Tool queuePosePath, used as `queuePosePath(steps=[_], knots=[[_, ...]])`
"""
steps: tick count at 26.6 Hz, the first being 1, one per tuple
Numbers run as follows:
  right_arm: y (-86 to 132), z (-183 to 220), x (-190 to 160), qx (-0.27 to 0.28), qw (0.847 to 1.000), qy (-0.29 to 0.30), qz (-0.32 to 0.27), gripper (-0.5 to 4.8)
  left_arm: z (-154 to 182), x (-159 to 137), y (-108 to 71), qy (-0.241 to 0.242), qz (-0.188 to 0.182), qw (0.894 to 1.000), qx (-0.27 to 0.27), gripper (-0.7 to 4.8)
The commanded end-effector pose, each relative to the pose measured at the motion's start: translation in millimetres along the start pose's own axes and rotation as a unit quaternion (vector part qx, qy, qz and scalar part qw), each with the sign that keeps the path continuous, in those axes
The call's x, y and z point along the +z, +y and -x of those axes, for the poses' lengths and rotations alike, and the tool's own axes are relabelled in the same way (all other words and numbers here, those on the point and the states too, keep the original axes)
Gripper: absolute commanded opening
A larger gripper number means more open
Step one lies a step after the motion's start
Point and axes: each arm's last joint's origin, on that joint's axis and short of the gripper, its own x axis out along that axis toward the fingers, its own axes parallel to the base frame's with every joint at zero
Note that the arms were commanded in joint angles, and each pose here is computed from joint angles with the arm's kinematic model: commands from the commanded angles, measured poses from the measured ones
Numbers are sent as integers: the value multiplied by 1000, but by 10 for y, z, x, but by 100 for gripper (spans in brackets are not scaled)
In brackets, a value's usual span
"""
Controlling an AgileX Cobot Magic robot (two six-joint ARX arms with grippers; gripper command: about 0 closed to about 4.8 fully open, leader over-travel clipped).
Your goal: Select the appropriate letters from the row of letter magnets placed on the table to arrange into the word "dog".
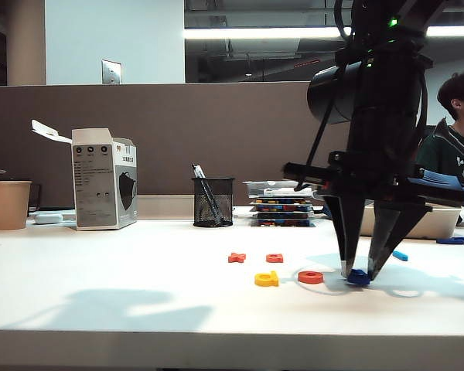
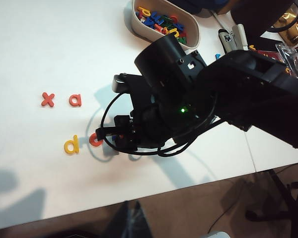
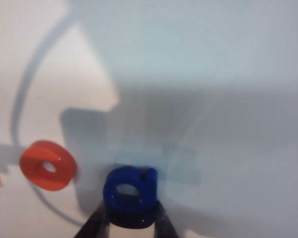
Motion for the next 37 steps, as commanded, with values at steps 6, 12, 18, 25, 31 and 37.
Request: queuePosePath(steps=[6, 12, 18, 25, 31, 37], knots=[[5, 13, -4, 2, 1000, 0, 0, 123, 14, 12, -2, -5, 2, 1000, -2, -5], [4, 20, -9, 1, 1000, 1, 0, 172, 14, 12, -2, -5, 2, 1000, -2, -5], [9, 93, -27, 4, 1000, -4, 1, 215, 14, 12, -2, -5, 2, 1000, -2, -5], [21, 351, -100, 21, 999, -40, 12, 216, 14, 12, -3, -5, 1, 1000, -2, -5], [16, 659, -197, 16, 993, -103, 60, 211, 14, 12, -3, -5, 2, 1000, -2, -5], [-20, 1048, -355, -13, 974, -191, 120, 57, 15, 13, -2, -5, 2, 1000, -2, -5]])
